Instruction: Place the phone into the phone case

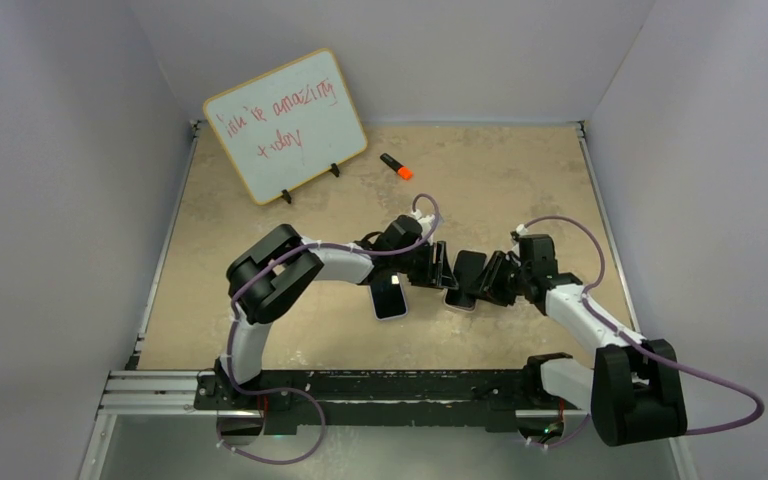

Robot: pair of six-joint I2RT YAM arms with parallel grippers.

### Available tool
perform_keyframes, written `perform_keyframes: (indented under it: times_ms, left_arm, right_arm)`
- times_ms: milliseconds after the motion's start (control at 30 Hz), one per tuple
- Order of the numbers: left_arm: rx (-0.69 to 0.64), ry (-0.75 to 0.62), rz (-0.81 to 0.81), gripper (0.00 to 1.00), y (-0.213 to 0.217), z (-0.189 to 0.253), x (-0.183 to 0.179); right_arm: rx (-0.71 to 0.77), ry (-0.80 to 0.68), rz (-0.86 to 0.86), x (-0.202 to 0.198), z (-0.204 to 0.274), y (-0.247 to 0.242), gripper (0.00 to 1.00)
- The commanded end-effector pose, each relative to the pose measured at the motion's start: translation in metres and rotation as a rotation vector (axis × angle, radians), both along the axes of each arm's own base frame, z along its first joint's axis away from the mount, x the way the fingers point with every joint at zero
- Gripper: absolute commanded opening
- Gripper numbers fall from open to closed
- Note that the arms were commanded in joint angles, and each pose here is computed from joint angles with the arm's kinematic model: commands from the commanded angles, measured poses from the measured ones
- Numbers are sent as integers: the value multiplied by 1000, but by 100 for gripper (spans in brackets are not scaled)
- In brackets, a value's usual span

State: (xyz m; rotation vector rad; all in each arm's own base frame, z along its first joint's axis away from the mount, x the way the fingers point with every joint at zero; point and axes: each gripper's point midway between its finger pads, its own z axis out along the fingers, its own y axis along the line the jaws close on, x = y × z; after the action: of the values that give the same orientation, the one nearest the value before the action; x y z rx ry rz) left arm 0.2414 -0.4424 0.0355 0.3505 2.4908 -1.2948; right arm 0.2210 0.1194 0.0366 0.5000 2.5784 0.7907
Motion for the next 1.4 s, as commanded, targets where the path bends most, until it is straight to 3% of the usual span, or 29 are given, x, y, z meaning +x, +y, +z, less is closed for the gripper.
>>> perform_keyframes:
  times_ms: [0, 333, 633, 767, 1067, 1367]
  left_arm:
    - [7, -32, 4, 48, -6, 3, 7]
    - [62, -86, 21, 48, -2, 13, 37]
    - [22, -28, -12, 46, -16, -1, 33]
    - [23, -25, -18, 42, -15, -1, 30]
    - [-20, 43, -73, 28, -21, 1, -6]
    - [0, 58, -12, 21, -2, 11, -27]
  right_arm:
    - [-74, -50, 0, 8, 20, -10, 39]
    - [-167, -44, -63, 14, 22, -27, 39]
    - [-145, -65, -63, 21, 10, -23, 22]
    - [-154, -28, -52, 16, -2, -24, 21]
    - [-79, -110, 18, 22, 4, -9, 5]
    - [-10, -128, 75, 13, 11, 4, 12]
